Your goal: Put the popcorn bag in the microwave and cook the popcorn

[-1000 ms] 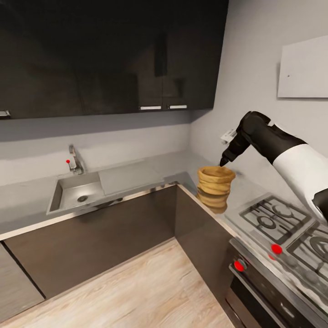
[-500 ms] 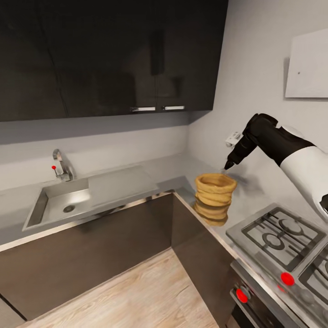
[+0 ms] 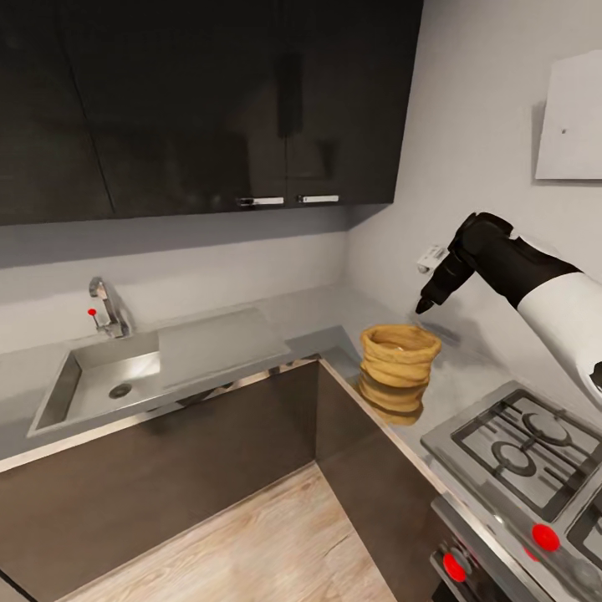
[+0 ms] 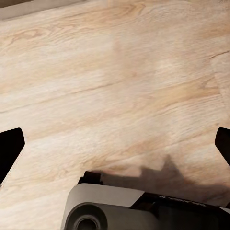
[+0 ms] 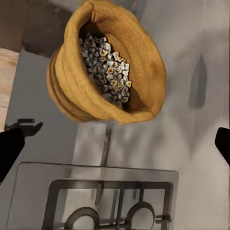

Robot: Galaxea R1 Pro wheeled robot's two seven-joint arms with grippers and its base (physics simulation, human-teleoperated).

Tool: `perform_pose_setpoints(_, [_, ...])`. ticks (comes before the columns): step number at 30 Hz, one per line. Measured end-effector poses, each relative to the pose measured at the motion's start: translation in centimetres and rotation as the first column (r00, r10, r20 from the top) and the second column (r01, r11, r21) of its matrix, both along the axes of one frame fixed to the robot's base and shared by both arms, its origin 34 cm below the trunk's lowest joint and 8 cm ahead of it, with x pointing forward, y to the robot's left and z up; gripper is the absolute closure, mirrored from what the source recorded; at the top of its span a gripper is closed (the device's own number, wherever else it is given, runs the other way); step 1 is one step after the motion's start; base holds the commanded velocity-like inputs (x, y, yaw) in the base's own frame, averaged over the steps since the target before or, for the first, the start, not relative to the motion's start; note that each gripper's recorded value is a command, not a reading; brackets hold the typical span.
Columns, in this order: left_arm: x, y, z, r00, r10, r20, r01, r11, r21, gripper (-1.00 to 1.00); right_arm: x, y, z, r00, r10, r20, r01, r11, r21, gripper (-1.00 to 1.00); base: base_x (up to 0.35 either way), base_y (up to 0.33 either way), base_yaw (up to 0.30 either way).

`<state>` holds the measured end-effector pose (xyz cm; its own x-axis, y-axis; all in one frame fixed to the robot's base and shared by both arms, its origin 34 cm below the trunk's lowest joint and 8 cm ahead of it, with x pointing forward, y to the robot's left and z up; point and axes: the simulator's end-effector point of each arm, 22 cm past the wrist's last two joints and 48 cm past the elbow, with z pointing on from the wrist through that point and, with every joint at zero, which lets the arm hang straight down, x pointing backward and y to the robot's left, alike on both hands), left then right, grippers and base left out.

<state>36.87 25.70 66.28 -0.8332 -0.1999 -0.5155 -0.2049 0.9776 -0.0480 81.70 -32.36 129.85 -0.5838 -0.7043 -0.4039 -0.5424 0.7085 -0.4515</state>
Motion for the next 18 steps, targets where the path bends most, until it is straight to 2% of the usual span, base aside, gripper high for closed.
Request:
perform_pose_setpoints(11, [-0.3,-0.1,-0.1,1.000,-0.001,-0.007,0.001,1.000,-0.001,-1.00,-0.2,-1.2,-0.9,1.000,0.001,-0.007,-0.002,1.000,-0.011,-1.00,0.335,0.090,0.000])
perform_pose_setpoints(14, [-0.5,-0.1,-0.2,1.000,-0.002,-0.012,0.002,1.000,-0.002,-1.00,-0.2,-1.3,-0.9,1.000,0.000,-0.007,0.000,1.000,-0.012,-1.00,0.342,-0.043,0.000])
perform_pose_setpoints(18, [-0.5,-0.2,-0.3,1.000,-0.004,-0.013,0.004,1.000,-0.002,-1.00,-0.2,-1.3,-0.9,1.000,0.000,-0.008,0.000,1.000,-0.012,-1.00,0.306,-0.194,0.000])
